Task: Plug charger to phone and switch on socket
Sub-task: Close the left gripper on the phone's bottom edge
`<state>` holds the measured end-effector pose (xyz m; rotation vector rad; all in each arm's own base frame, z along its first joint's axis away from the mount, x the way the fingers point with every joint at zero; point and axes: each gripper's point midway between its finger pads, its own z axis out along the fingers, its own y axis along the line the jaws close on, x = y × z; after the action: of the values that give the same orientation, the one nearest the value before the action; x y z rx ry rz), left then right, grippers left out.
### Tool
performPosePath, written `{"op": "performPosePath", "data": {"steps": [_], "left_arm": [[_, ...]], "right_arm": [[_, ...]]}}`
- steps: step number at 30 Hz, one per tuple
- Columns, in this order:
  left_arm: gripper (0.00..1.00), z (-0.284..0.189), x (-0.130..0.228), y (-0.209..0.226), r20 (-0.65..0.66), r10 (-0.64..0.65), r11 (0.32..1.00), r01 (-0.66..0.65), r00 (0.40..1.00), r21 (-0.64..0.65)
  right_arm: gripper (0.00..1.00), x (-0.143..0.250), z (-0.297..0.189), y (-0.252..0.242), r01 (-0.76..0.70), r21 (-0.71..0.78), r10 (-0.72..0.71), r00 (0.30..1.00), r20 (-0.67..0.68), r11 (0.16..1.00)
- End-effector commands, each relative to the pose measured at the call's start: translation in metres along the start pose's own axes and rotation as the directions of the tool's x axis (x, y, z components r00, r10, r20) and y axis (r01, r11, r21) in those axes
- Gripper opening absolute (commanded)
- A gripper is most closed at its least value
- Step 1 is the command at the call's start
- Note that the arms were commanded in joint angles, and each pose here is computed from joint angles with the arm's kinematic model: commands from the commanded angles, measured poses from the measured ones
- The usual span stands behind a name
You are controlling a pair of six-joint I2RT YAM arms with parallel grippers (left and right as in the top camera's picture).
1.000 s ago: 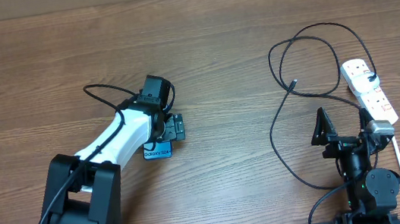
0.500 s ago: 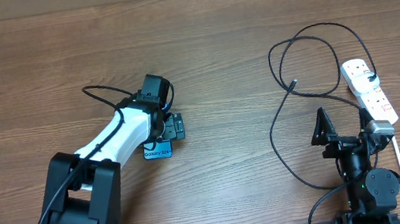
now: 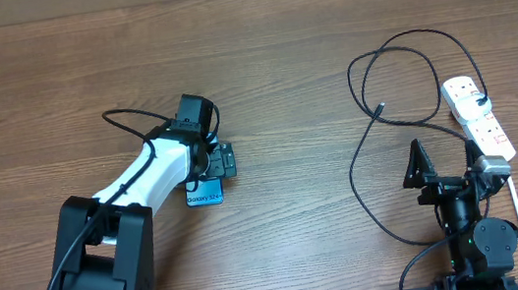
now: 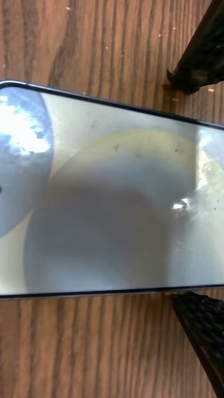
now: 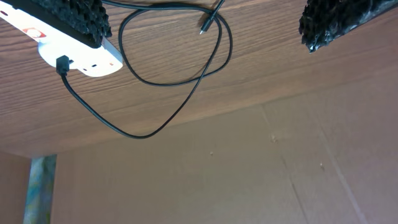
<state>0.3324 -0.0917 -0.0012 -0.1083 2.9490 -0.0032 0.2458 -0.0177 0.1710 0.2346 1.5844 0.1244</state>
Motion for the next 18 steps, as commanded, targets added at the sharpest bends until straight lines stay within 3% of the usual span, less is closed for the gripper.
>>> {"op": "performPosePath", "data": {"steps": [1, 18], "left_arm": [[1.0, 0.0154, 0.0065, 0.0165, -0.037, 0.008, 0.998, -0.01, 0.999, -0.063], [1.0, 0.0154, 0.007, 0.0164, -0.039, 0.007, 0.998, -0.009, 0.999, -0.063]], "right_arm": [[1.0, 0.002, 0.0001, 0.0019, 0.005, -0.012, -0.005, 1.0, 0.003, 1.0], [1.0, 0.002, 0.0001, 0.0019, 0.005, -0.012, -0.005, 1.0, 0.003, 1.0]]}}
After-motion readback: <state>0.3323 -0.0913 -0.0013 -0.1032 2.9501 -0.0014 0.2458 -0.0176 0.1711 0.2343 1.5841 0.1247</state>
